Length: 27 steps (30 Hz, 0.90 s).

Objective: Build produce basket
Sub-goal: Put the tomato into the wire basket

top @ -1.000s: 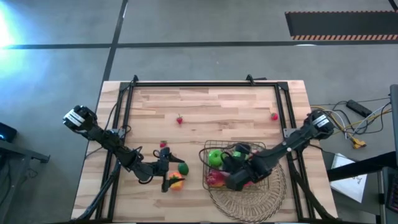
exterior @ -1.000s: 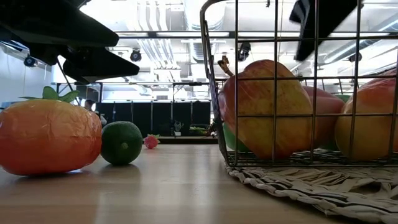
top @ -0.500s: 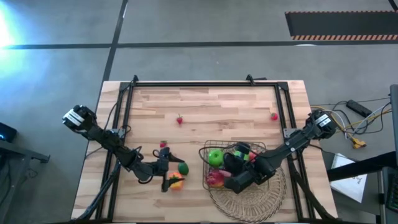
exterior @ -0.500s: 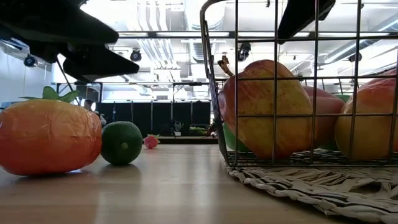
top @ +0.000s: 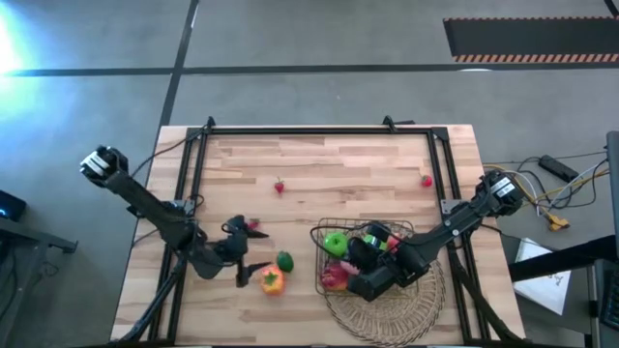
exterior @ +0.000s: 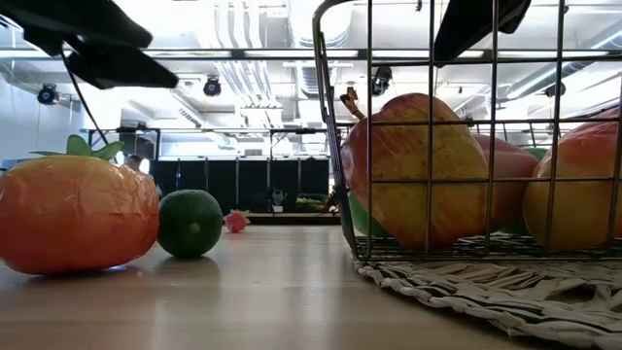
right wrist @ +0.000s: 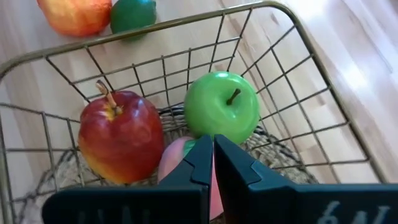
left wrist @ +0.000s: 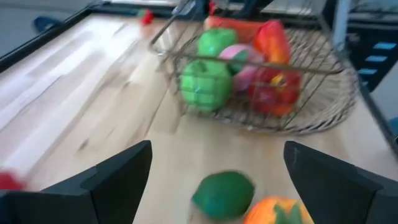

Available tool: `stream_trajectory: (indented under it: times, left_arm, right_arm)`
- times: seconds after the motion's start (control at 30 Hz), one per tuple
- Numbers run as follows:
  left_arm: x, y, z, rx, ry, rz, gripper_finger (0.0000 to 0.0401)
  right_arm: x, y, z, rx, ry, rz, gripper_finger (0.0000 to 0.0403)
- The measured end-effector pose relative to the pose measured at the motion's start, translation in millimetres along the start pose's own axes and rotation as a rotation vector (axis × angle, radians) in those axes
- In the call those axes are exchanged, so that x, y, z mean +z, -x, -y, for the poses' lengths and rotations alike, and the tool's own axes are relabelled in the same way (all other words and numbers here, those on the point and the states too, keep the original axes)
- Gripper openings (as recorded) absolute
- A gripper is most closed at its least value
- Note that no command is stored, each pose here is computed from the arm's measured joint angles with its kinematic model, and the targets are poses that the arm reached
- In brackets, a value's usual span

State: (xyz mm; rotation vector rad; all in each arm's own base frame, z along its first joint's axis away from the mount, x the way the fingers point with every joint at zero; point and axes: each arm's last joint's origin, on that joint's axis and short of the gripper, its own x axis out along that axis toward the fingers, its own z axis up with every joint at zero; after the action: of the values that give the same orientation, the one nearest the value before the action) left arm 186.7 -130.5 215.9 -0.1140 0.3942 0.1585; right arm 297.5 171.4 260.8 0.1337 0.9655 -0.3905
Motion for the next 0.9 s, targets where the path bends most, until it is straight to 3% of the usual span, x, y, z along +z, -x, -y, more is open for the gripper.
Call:
stream_trajectory:
  times: [0.13,0.47,0.7,0.9]
  left_arm:
    - [1,12,-9,0.054,0.06,-0.081,0.0348]
    - [-23,14,-24,0.188,0.205,-0.223,0.0348]
    - [-27,11,-21,0.176,0.19,-0.258,0.0348]
    - [-23,17,5,0.042,0.024,-0.262,0.0348]
  right_arm:
    - [0,0,0,0.006,-0.03,-0.008,0.0009]
    - [1,-2,-2,0.028,0.02,0.003,0.0009]
    - [1,-8,-8,0.081,0.028,0.055,0.0009]
    - [5,-8,-25,0.21,0.067,0.193,0.0037]
